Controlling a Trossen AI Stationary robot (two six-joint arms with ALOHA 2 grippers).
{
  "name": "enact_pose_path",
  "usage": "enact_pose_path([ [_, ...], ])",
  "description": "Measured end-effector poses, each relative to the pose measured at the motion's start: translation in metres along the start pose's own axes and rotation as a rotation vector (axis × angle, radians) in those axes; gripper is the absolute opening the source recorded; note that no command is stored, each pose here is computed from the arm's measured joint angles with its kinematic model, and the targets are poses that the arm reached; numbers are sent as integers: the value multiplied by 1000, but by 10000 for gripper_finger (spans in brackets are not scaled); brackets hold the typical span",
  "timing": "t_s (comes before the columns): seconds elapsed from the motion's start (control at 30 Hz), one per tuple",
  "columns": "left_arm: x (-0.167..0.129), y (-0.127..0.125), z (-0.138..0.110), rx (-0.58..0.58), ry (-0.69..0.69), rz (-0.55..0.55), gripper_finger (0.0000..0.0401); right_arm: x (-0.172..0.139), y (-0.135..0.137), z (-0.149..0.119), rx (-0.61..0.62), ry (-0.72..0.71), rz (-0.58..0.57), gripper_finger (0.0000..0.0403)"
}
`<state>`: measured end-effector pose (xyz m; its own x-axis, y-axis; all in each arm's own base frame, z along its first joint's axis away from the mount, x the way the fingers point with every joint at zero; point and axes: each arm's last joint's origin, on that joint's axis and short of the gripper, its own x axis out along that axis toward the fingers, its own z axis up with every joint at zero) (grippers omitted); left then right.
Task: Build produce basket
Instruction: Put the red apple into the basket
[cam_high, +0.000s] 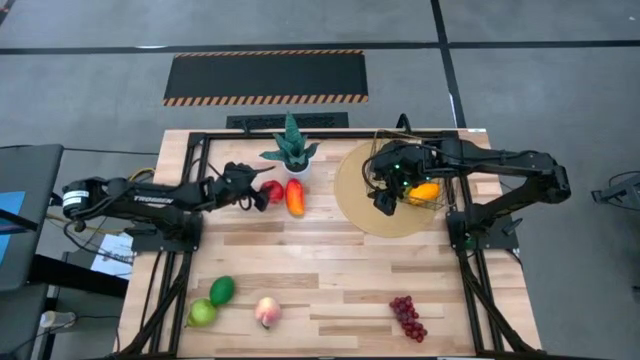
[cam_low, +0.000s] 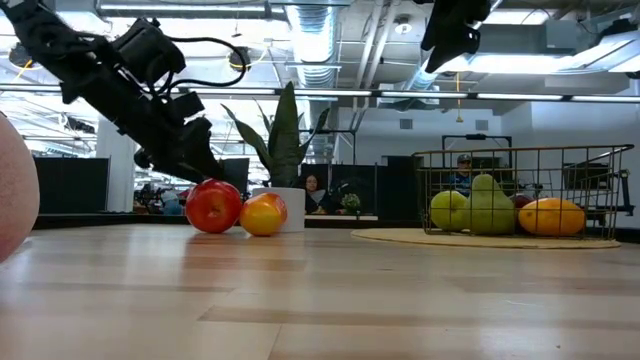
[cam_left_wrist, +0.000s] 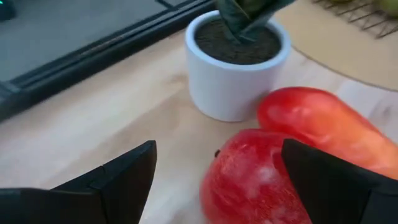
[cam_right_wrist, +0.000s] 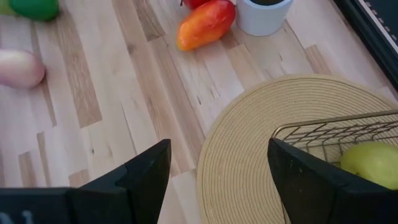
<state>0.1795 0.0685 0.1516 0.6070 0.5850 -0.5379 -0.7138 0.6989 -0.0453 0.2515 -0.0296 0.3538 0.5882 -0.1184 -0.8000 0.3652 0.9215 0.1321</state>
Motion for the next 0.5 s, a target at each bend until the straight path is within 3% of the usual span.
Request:
enact_pose_path([
  [0.33, -5, -14, -8, -82, -15, -137, 336, 0, 3, 3, -4, -31, 13, 286],
  [0.4, -6, -21, -8, -114, -15, -214, 336, 0, 3, 5, -3, -58, 21, 286],
  [0.5, -10, -36, -4, -179, -21, -427, 336, -1, 4, 8, -3, -88, 31, 286],
])
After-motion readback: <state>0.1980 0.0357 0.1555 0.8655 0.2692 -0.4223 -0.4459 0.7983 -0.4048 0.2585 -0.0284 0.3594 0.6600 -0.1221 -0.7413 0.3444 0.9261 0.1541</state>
